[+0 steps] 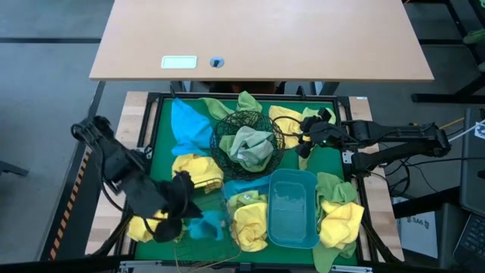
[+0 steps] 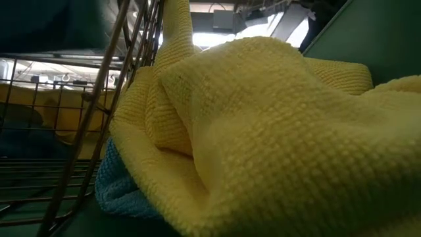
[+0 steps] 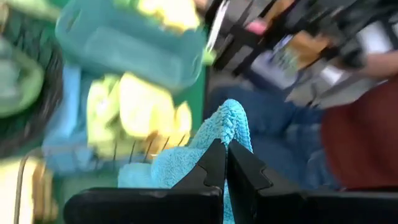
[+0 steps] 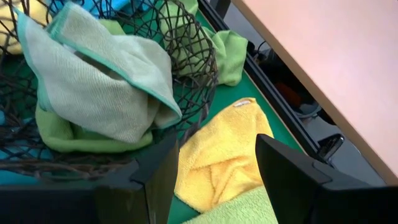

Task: Sort microfiber towel by color & place in baskets
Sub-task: Put the blue microfiber cloth into the wire basket

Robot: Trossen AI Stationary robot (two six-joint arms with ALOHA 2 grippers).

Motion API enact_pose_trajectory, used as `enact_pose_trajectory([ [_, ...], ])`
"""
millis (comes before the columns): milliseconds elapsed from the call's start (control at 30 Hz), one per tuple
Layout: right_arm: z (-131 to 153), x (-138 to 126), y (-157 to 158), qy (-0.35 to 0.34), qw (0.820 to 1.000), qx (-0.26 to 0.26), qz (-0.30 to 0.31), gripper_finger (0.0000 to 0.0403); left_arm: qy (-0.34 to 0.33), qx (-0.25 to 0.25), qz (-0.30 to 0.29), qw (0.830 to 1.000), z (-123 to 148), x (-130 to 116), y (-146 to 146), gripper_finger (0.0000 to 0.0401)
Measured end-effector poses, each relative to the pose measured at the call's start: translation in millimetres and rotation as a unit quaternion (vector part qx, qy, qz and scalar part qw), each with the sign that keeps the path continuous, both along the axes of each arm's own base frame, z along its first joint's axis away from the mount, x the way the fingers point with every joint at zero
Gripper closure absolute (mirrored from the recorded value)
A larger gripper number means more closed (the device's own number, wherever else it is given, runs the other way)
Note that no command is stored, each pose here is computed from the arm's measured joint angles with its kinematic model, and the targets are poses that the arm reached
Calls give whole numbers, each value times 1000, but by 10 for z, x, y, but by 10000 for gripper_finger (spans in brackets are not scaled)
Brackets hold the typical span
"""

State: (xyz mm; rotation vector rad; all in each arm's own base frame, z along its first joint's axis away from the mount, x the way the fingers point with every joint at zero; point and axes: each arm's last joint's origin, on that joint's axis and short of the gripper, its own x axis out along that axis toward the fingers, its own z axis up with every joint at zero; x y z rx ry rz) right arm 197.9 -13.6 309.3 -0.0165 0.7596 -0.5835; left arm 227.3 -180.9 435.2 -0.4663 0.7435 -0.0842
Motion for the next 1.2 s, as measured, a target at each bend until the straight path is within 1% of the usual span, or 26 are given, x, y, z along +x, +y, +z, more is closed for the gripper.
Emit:
enact_pose_trajectory([
  [167, -17, -20, 0, 14, 1000, 0, 0, 189, 89, 31, 27, 995, -243, 6, -87, 401],
  [300, -22, -26, 0, 19, 1000, 0, 0, 189, 134, 61, 40, 988, -405, 58, -137, 401],
  [533, -61, -81, -5, 55, 998, -7, -5, 189, 176, 102, 43, 978, -668, 210, -271, 401],
  [767, -68, -97, -11, 64, 998, -17, -13, 189, 208, 135, 45, 968, -916, 348, -388, 401],
  [833, -68, -97, -10, 64, 998, -16, -12, 189, 217, 143, 46, 965, -997, 393, -426, 401],
  [933, -73, -94, 0, 64, 998, -1, 0, 189, 228, 154, 47, 960, -1106, 449, -475, 401],
  [1067, -79, -90, 13, 65, 998, 19, 16, 189, 242, 165, 49, 955, -1228, 506, -526, 386],
  [1200, -81, -89, 19, 64, 997, 28, 23, 189, 255, 145, 84, 952, -1279, 533, -529, 357],
])
